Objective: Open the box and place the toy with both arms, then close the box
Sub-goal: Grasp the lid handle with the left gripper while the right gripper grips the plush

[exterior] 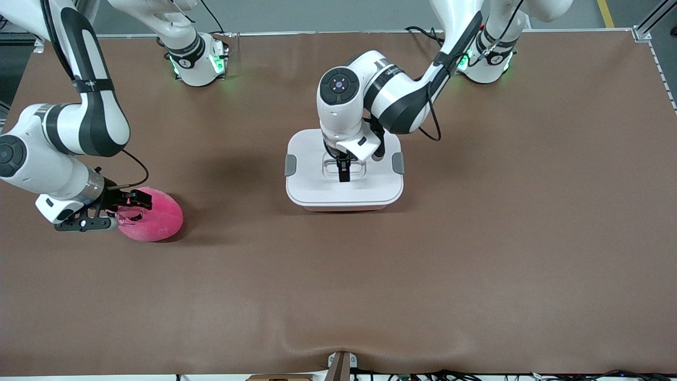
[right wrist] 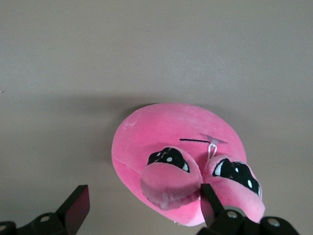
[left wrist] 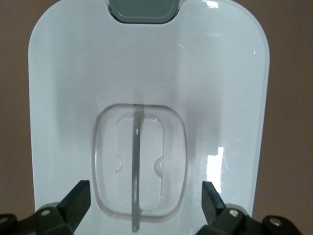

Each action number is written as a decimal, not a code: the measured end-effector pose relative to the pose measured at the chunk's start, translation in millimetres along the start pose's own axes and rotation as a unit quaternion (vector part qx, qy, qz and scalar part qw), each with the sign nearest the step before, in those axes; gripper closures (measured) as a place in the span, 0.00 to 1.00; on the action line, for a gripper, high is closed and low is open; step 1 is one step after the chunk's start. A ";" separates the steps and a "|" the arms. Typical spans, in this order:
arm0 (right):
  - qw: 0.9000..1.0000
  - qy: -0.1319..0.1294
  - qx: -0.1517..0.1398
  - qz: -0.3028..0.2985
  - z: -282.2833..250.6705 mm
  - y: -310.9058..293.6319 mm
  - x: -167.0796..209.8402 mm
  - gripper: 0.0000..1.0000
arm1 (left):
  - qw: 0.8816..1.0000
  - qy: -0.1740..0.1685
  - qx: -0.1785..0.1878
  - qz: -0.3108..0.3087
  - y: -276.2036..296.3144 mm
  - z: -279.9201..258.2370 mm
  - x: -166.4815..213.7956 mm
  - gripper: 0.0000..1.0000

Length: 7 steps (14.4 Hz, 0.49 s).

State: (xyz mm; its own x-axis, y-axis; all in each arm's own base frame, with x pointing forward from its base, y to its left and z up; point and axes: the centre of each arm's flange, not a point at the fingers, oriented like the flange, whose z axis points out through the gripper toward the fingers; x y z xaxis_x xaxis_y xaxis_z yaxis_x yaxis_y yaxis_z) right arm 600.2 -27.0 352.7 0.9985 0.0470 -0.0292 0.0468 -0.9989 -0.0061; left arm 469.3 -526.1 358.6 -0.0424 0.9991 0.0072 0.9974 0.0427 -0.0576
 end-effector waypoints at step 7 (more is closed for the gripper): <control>1.000 -0.001 -0.003 -0.003 17.6 2.1 -3.0 0.00 | 0.999 0.002 0.007 0.033 -4.8 10.6 -5.3 0.29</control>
State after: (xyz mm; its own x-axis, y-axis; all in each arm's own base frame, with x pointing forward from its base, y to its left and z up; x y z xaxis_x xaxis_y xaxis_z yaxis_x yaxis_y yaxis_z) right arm 596.8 -29.2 335.2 0.9981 0.0525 -0.0319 0.0525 -0.9986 -0.0010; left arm 464.1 -531.6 348.2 0.0242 0.9997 0.0068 0.9971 -0.0237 -0.0723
